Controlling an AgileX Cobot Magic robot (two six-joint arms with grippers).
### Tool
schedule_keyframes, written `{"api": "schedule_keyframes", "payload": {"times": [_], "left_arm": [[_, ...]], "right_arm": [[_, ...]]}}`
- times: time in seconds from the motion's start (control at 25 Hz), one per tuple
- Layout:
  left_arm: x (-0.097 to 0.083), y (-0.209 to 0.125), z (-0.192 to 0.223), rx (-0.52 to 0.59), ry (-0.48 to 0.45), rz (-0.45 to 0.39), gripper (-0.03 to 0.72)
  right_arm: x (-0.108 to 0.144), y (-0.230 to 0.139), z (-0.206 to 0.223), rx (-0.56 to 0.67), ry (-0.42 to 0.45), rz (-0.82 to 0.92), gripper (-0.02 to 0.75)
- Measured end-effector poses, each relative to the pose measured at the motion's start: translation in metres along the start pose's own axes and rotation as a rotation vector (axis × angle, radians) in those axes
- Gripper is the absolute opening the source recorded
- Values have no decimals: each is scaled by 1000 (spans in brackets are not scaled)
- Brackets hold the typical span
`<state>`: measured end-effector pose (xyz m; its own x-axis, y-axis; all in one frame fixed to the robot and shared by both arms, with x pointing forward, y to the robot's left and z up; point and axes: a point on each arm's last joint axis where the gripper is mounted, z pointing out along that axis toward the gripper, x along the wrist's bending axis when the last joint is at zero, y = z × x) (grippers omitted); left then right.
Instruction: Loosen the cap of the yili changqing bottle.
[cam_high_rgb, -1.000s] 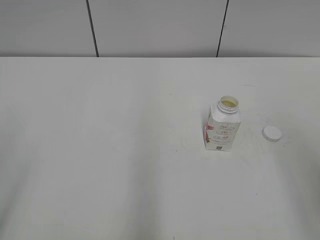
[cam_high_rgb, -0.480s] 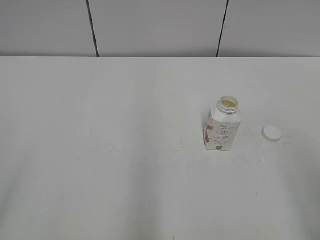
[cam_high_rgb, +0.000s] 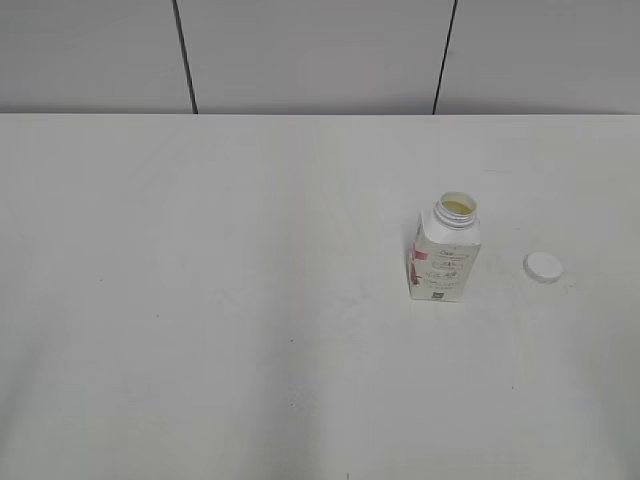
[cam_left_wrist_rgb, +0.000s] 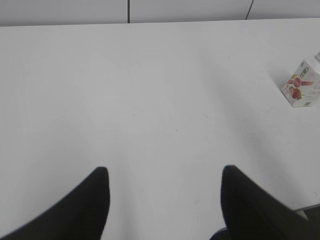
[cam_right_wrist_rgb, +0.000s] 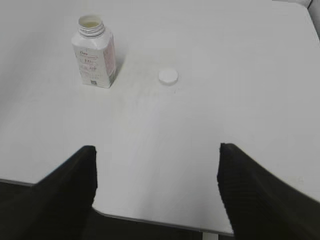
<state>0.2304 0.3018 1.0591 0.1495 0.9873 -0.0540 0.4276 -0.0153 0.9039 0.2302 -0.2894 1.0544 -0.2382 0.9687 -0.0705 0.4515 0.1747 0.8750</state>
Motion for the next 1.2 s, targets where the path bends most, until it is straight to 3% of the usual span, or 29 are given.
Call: {"api": "schedule_keyframes", "payload": {"times": [0.56,1.2], "left_arm": [[0,0,0,2,1,-1,417],[-1,0,1,-4,102,-49,365]], "right_arm": [[-1,-2,-2,-14,-20,-9,592],[-1,-2,-2,-15,-20,-9,592]]}}
